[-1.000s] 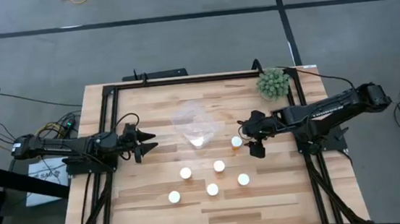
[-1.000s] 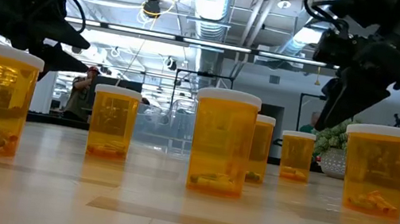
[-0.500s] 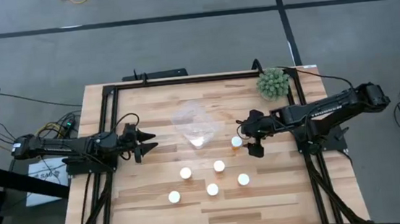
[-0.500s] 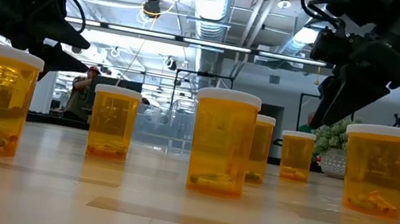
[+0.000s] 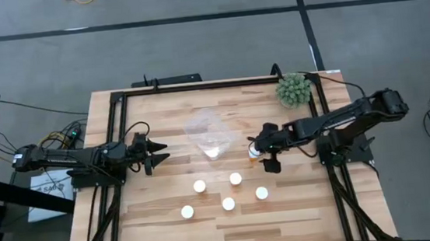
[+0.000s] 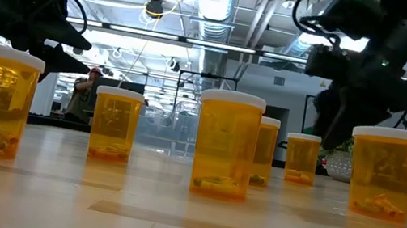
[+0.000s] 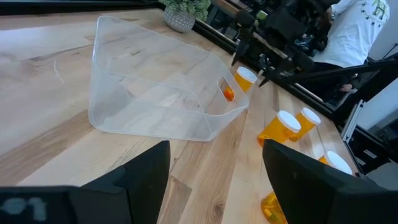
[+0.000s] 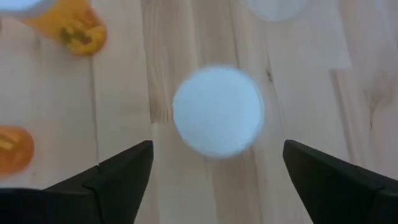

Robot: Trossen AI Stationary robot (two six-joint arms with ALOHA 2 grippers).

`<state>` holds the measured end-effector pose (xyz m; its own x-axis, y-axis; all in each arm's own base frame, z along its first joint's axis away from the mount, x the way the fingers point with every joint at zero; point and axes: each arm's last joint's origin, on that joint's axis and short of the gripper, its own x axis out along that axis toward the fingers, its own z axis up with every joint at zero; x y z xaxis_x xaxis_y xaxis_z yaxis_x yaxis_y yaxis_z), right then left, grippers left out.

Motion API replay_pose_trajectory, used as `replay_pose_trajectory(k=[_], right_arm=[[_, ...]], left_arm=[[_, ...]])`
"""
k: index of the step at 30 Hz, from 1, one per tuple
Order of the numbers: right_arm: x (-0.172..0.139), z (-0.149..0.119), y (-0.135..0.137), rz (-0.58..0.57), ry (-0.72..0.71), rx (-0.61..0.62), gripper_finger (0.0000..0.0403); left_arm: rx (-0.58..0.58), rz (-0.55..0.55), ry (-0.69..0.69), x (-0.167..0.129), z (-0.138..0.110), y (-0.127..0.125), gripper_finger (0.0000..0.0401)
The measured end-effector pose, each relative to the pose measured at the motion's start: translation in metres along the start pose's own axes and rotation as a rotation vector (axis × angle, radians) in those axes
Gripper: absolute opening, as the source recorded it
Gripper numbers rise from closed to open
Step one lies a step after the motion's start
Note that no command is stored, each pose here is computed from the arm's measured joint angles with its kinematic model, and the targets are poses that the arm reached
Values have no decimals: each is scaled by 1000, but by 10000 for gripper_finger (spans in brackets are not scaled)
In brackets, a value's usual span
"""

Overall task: Pick and place pill bottles into a basket
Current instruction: Put the orange medicine bottle into the transparent bin

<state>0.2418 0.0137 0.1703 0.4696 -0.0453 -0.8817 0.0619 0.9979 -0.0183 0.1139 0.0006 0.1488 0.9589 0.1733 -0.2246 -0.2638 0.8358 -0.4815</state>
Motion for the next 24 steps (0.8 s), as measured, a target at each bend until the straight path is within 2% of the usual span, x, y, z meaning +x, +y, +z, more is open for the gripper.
replay_pose_trajectory(k=[24], right_arm=[[13,7,-4,41,-41,-78,341]], left_arm=[[-3,-2,3,0,0,0,247]])
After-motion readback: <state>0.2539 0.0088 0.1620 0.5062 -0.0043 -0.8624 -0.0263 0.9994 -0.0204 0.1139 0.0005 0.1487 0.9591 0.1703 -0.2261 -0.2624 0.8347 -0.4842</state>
